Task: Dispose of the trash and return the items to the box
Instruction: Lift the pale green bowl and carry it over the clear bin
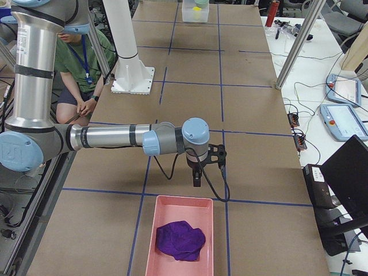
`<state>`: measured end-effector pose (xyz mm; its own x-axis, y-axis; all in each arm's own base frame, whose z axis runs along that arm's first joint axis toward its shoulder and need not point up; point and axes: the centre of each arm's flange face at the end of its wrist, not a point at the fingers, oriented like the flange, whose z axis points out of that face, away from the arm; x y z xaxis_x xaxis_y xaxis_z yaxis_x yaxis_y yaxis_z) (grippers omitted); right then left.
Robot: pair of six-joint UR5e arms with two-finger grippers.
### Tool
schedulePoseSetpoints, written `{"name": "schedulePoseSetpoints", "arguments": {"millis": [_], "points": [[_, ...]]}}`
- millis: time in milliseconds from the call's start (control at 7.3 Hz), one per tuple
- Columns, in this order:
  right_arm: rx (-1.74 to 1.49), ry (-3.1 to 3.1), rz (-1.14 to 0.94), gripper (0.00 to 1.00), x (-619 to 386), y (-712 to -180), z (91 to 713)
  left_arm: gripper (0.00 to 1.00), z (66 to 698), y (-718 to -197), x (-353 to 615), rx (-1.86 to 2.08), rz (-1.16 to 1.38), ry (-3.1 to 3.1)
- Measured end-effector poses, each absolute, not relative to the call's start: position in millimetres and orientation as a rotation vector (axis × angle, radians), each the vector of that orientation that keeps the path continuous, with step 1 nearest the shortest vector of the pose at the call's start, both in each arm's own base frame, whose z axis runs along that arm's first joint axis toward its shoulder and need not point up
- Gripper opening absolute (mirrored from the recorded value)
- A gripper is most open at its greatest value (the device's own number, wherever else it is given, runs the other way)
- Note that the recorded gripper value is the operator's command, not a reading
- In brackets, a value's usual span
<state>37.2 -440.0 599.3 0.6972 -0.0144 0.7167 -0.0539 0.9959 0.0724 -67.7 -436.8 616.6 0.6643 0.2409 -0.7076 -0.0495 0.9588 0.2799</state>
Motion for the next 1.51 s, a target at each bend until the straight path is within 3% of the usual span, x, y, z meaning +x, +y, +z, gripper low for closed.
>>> {"name": "schedulePoseSetpoints", "arguments": {"millis": [822,959,1096,1233,1507], "points": [[0.123,-0.846,0.069,1.0,34.0,-448.1,583.9,0.0,826.6,-391.8,-168.8,0.076,0.064,0.774],[0.123,-0.847,0.071,1.0,33.9,-448.1,583.3,0.2,851.9,-380.0,-167.9,0.068,0.057,0.758],[0.124,-0.848,0.071,1.0,33.8,-448.1,582.6,0.7,868.3,-369.9,-166.8,0.066,0.053,0.74],[0.124,-0.848,0.071,1.0,33.8,-448.1,582.3,1.0,874.7,-364.1,-166.3,0.066,0.049,0.728],[0.128,-0.848,0.069,1.0,33.8,-448.1,580.9,1.0,861.5,-374.7,-169.5,0.083,0.007,0.714]]}}
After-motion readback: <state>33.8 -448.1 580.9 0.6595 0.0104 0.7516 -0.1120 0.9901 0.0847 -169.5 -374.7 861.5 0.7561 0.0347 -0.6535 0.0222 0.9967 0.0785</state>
